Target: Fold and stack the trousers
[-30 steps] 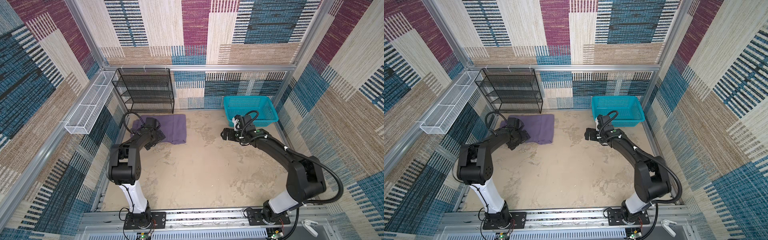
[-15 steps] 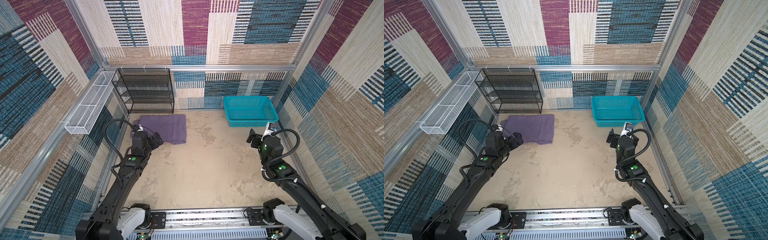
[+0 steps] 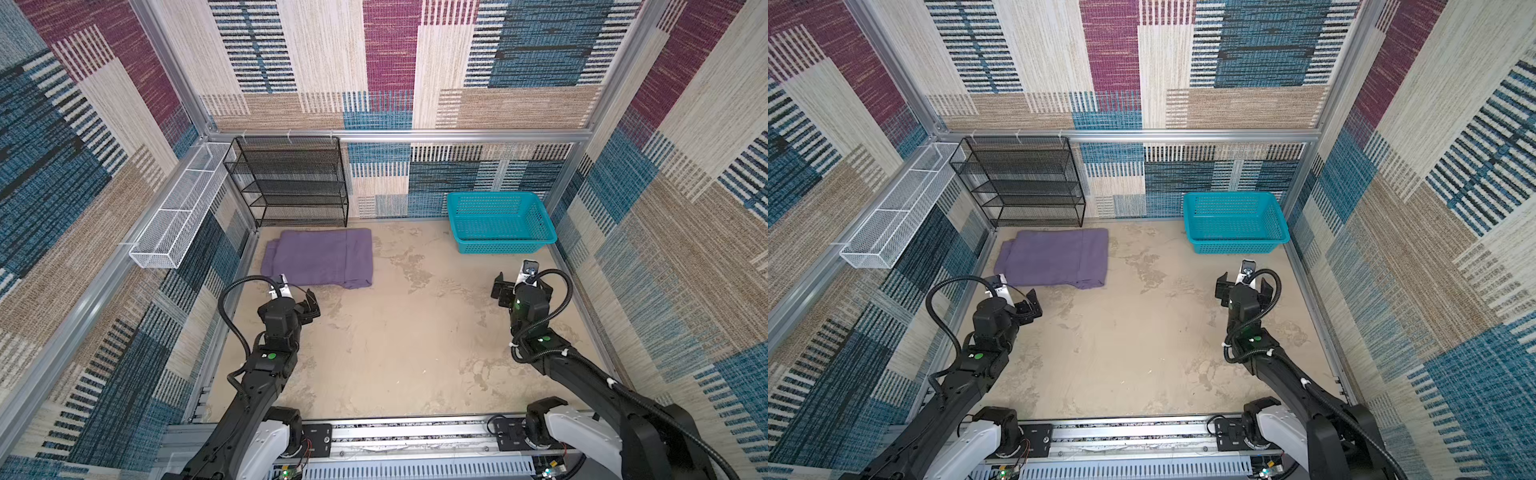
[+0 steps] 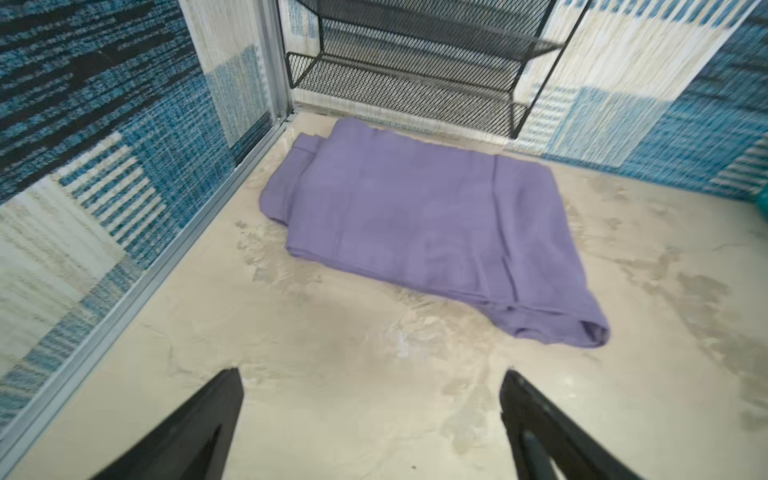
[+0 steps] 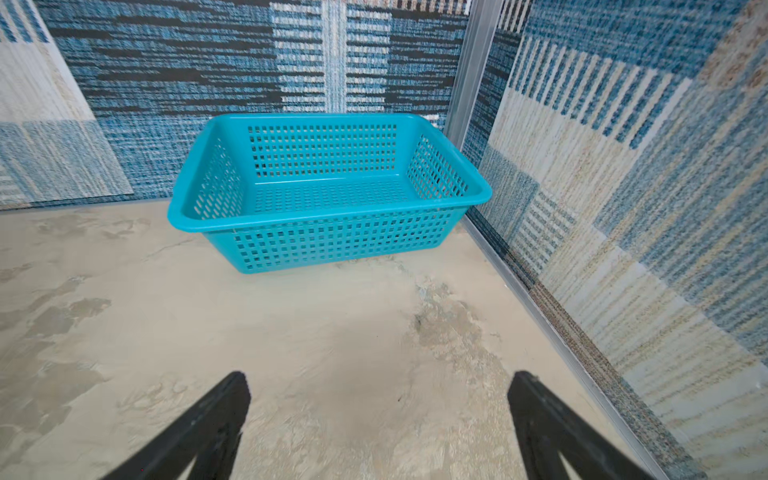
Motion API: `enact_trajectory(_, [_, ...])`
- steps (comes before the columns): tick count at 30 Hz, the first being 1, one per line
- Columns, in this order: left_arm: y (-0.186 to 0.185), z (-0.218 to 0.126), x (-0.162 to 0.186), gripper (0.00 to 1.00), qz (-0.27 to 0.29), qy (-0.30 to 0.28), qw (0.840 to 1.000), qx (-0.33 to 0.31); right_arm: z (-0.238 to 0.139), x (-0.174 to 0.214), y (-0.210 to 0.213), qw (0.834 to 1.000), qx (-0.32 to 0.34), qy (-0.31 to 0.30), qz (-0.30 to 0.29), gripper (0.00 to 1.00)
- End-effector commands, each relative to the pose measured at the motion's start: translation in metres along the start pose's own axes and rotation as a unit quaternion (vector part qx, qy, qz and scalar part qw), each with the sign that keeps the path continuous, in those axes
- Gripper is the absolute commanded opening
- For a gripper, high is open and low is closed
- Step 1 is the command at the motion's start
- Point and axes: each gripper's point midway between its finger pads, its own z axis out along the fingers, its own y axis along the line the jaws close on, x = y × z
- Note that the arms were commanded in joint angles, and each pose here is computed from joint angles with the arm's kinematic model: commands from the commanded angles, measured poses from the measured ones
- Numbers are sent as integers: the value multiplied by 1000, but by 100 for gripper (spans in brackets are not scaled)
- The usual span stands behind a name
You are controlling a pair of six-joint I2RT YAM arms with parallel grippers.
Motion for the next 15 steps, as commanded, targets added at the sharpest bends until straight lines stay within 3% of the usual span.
enact_trajectory(1, [10,7,7,99,42,-10,999,-29,15,3,0,1000,4,-15,16,100])
enact_trajectory(6, [19,23,31,100,60,-1,997,-53,40,42,-7,999,30,12,15,100])
enact_trajectory(13, [28,45,21,100,41,-30,998,-43,57,24,-7,999,-3,-34,4,100])
enact_trajectory(15, [28,55,19,100,39,-22,998,-32,66,25,-6,1000,-17,-22,4,100])
